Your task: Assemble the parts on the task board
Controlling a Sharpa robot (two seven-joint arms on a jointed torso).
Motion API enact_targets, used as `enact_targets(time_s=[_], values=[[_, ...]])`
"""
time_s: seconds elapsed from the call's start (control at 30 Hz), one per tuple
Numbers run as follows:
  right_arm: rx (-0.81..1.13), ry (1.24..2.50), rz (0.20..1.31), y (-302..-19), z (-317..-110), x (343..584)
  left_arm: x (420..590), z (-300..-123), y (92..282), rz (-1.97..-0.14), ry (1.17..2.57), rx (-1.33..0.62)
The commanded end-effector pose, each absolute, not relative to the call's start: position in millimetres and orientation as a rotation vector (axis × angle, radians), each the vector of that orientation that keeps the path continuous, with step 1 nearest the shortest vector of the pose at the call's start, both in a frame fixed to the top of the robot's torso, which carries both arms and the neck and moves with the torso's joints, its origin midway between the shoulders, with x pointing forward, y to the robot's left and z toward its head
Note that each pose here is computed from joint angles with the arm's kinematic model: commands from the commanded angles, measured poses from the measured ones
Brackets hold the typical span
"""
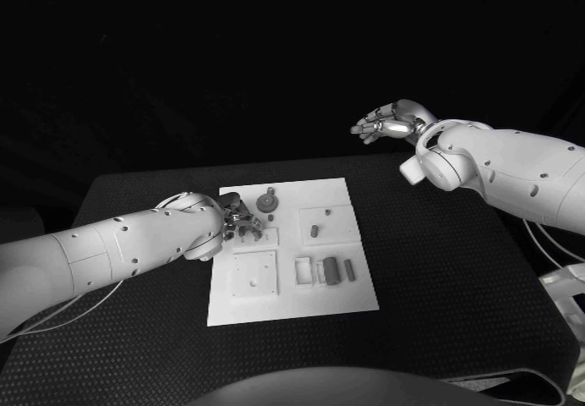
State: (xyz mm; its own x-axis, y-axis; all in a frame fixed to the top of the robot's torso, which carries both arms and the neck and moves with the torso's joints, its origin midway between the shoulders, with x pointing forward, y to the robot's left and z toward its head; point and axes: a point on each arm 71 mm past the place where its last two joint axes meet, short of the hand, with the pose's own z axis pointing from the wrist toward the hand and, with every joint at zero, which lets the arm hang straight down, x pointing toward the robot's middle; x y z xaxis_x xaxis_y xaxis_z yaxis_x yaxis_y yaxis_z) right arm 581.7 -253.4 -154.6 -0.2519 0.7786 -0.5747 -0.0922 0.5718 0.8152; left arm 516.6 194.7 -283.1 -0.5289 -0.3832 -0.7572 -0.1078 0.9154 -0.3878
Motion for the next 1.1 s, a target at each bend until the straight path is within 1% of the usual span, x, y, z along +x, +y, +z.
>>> enact_targets(time_s=[0.03, 0.47, 0.6, 0.8, 1.1], values=[[0.58, 1.628, 0.933, -252.3, -154.5, 581.2, 517.4, -280.2, 191.0, -0.397, 2.075, -0.351], [0.582, 1.628, 0.933, -253.5, -154.5, 580.9, 516.3, -282.5, 193.7, -0.354, 2.107, -0.326], [0.583, 1.627, 0.931, -254.0, -154.5, 580.8, 516.2, -281.6, 194.5, -0.342, 2.089, -0.318], [0.583, 1.627, 0.931, -254.3, -154.5, 580.6, 516.4, -278.6, 193.8, -0.352, 2.024, -0.337], [0.584, 1.627, 0.931, -254.4, -154.5, 580.8, 512.2, -278.4, 195.6, -0.369, 1.972, -0.371]])
